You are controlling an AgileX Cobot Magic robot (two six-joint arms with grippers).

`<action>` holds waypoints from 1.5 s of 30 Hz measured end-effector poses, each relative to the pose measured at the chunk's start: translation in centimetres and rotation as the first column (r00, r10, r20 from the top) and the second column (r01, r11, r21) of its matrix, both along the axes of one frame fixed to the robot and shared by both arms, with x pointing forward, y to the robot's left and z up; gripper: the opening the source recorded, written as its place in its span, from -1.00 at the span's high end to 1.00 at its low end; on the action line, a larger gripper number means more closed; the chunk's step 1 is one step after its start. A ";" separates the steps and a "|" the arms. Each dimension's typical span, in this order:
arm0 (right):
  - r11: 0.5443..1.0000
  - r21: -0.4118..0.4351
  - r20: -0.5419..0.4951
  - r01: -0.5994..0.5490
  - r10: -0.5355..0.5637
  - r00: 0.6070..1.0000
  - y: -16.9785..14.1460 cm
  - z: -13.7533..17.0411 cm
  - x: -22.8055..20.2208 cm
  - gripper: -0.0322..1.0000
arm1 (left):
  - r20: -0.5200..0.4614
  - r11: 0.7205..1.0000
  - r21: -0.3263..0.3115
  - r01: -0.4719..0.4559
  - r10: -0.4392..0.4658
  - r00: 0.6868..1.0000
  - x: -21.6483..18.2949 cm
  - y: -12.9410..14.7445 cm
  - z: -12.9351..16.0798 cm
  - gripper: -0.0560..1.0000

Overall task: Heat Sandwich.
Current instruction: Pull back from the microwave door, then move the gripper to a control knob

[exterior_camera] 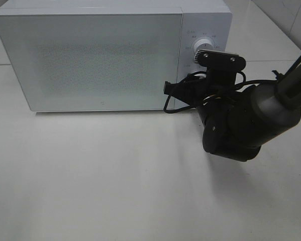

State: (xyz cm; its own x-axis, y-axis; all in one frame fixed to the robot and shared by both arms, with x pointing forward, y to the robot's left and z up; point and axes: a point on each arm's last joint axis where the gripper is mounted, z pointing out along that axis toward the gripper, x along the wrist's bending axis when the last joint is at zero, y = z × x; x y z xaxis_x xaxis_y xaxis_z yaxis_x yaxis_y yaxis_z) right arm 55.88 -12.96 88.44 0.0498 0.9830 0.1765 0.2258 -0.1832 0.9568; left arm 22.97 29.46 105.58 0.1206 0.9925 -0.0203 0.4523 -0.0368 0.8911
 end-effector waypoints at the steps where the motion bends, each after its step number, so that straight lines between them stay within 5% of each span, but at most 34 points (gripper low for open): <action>1: 0.999 0.038 0.003 0.010 -0.010 1.000 0.0 0.0 0.0 0.09 | 0.000 1.000 0.000 0.000 0.000 1.000 0.0 0.0 0.0 -0.95; 8: 0.963 0.263 0.001 0.061 -0.063 0.998 0.0 0.0 -0.1 0.09 | 0.000 1.000 0.000 0.000 0.000 1.000 0.0 0.0 0.0 -0.95; 11: 0.911 0.401 -0.006 0.092 -0.098 0.995 0.0 0.0 -0.1 0.09 | 0.000 1.000 0.000 0.000 0.000 1.000 0.0 0.0 0.0 -0.95; 21: 0.756 0.639 -0.040 0.144 -0.155 0.987 0.0 0.0 -0.1 0.09 | 0.000 1.000 0.000 0.000 0.000 1.000 0.0 0.0 0.0 -0.95; 25: 0.612 0.773 -0.067 0.170 -0.188 0.980 0.0 0.0 -0.2 0.09 | 0.000 1.000 0.000 0.000 0.000 1.000 0.0 0.0 0.0 -0.95; 29: 0.525 0.831 -0.086 0.184 -0.205 0.975 -0.1 0.0 -0.2 0.09 | 0.000 1.000 0.000 0.000 0.000 1.000 0.0 0.0 0.0 -0.95; 30: 0.439 0.877 -0.104 0.193 -0.219 0.970 -0.1 0.0 -0.2 0.09 | 0.000 1.000 0.000 0.000 0.000 1.000 0.0 0.0 0.0 -0.95; 31: 0.439 0.877 -0.104 0.193 -0.219 0.970 -0.1 0.0 -0.2 0.09 | 0.000 1.000 0.000 0.000 0.000 1.000 0.0 0.0 0.0 -0.95; 34: 0.309 0.929 -0.134 0.205 -0.236 0.962 -0.1 0.0 -0.2 0.09 | 0.000 1.000 0.000 0.000 0.000 1.000 0.0 0.0 0.0 -0.95; 35: 0.309 0.929 -0.134 0.205 -0.236 0.962 -0.1 0.0 -0.2 0.09 | 0.000 1.000 0.000 0.000 0.000 1.000 0.0 0.0 0.0 -0.95; 39: 0.167 0.963 -0.166 0.211 -0.248 0.954 -0.1 0.0 -0.2 0.09 | 0.000 1.000 0.000 0.000 0.000 1.000 0.0 0.0 0.0 -0.95; 45: 0.106 0.972 -0.180 0.212 -0.251 0.951 -0.1 0.0 -0.2 0.09 | 0.001 1.000 0.000 0.000 0.000 1.000 0.0 0.0 0.0 -0.95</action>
State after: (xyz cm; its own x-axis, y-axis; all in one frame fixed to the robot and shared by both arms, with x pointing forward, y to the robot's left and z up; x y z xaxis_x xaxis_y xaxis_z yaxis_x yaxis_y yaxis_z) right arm 55.69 -13.11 88.41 0.2160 -0.0780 0.9733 -0.0392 -0.9967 -0.0711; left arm 22.96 29.46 105.58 0.1206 0.9925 -0.0202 0.4514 -0.0367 0.8916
